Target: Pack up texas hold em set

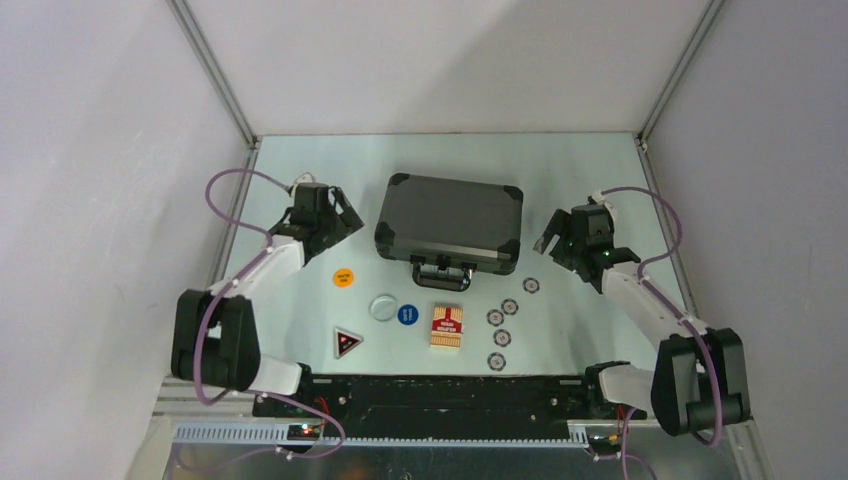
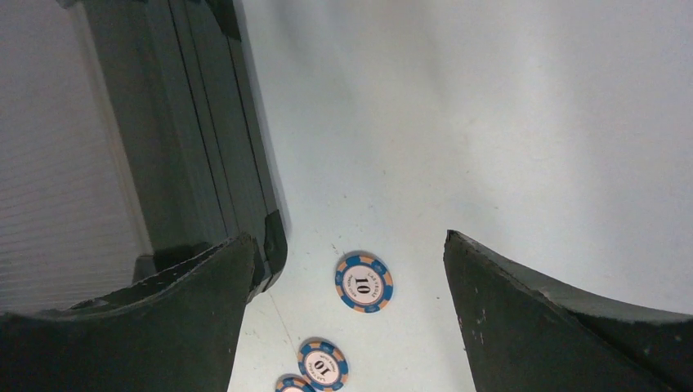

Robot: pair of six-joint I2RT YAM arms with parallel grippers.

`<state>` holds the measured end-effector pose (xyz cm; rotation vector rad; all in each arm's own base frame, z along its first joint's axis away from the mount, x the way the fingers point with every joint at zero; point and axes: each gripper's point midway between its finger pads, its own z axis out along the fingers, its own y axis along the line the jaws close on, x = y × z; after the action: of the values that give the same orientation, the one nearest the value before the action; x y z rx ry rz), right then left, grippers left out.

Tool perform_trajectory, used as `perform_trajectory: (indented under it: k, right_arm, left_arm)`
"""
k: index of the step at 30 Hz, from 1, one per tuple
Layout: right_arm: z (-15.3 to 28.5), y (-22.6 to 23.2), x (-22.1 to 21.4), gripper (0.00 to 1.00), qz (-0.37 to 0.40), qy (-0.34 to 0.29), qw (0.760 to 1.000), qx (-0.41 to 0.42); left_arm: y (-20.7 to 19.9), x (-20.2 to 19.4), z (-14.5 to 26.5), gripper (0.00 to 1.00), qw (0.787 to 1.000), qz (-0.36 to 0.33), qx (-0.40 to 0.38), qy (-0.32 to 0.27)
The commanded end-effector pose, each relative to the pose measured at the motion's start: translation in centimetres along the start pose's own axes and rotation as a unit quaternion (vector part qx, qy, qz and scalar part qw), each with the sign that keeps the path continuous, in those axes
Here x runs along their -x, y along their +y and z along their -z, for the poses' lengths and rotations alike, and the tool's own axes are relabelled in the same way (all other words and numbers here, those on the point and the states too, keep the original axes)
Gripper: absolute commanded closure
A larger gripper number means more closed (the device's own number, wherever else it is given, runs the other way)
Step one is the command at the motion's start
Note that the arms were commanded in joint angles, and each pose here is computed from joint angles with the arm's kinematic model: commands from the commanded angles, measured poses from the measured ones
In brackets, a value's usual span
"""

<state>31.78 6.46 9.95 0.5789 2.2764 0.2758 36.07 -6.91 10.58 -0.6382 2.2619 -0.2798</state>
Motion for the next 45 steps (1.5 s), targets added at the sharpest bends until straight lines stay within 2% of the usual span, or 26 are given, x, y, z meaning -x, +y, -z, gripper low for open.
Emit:
perform_trajectory:
  k: [1, 5, 11, 15, 27, 36, 45]
  right_arm:
    - [-1.5, 1.7, -0.6, 0.10, 0.013, 0.036, 0.998, 0.041]
    - [-2.6, 2.4, -1.4, 0.09, 0.020, 0.059, 0.997, 0.056]
    - [-3.3, 3.3, -2.1, 0.01, 0.026, 0.072, 0.994, 0.077]
    - [-3.4, 4.1, -2.3, 0.01, 0.030, 0.078, 0.992, 0.098]
    - [-2.7, 7.3, -3.0, 0.01, 0.047, 0.092, 0.980, 0.170]
    - [-0.8, 10.3, -1.5, 0.01, 0.054, 0.084, 0.969, 0.227]
    - [0.8, 12.6, 0.4, 0.00, 0.043, 0.078, 0.958, 0.273]
  left_arm:
    - [-2.4, 0.7, -1.3, 0.09, 0.999, -0.014, -0.040, 0.015]
    - [-2.1, 0.1, -2.3, 0.09, 0.999, -0.024, -0.033, 0.029]
    - [-2.6, -1.6, -3.5, 0.04, 0.996, -0.035, -0.044, 0.067]
    - [-3.8, -2.8, -3.4, 0.01, 0.994, -0.055, -0.059, 0.080]
    - [-7.6, -5.3, -2.1, 0.00, 0.981, -0.098, -0.122, 0.113]
    - [-12.1, -3.8, 0.7, 0.00, 0.967, -0.112, -0.206, 0.099]
    - [-14.3, -2.6, 1.8, 0.00, 0.959, -0.114, -0.241, 0.091]
